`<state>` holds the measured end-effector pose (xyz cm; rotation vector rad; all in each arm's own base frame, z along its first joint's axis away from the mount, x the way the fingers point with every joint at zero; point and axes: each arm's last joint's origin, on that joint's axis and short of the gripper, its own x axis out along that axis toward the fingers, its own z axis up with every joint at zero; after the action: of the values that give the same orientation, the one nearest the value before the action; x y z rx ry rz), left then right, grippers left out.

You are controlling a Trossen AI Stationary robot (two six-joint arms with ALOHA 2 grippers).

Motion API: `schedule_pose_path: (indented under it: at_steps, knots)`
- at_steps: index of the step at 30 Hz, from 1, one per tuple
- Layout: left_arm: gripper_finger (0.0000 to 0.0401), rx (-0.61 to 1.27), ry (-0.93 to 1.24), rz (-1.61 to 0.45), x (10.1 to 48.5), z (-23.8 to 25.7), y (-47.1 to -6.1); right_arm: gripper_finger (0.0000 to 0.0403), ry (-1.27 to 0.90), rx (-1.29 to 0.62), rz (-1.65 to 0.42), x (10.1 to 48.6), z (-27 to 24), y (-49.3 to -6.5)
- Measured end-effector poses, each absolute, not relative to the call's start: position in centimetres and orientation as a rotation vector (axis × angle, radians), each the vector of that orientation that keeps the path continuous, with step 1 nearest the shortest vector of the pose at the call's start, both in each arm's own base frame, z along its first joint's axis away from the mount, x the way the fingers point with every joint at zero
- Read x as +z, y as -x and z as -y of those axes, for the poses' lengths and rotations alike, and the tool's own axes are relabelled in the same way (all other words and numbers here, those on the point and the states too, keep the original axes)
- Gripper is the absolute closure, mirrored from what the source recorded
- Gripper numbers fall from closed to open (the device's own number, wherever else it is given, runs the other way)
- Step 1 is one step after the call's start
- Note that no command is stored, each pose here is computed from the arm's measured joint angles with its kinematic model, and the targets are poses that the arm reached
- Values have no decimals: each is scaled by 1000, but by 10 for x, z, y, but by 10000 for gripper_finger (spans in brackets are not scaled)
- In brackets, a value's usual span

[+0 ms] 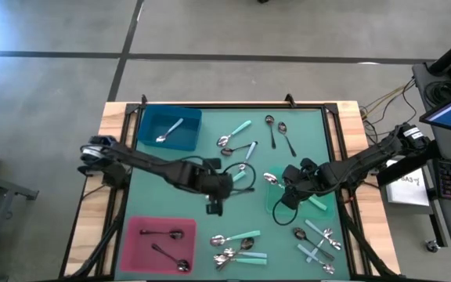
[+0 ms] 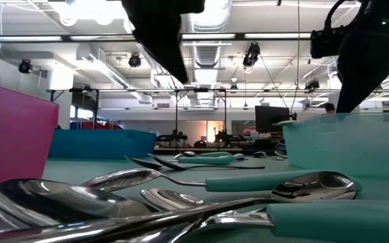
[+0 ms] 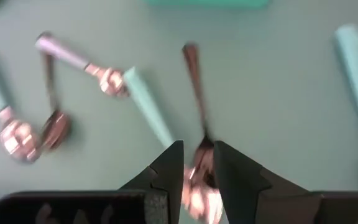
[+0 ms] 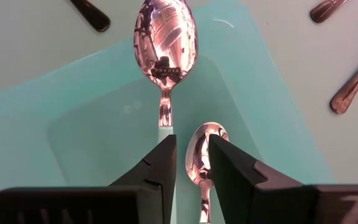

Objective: Sort silverware by color (type)
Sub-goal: Put the green spoon into the green bin

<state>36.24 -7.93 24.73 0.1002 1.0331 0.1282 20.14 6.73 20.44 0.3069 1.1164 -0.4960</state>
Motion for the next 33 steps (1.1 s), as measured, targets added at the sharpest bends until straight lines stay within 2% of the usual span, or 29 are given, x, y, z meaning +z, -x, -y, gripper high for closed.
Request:
schedule_pose_path:
  at_steps: [8,16,21,26,33]
  knots:
    - [328,97,-120,-898,216,72,-368,312,-300,-491,-1118,204,-67,-201]
    - [328,87,-123,-869,186,70,-360,320,-301,-489,-1116,204,-67,-202]
    - [328,172,-157,-862,184,65,-359,328,-303,-488,-1113,205,-68,-202]
    - [328,260,-39,-852,182,54,-359,329,-303,-488,-1113,205,-67,-202]
    - [328,260,-29,-853,179,55,-358,319,-304,-487,-1111,205,-68,-202]
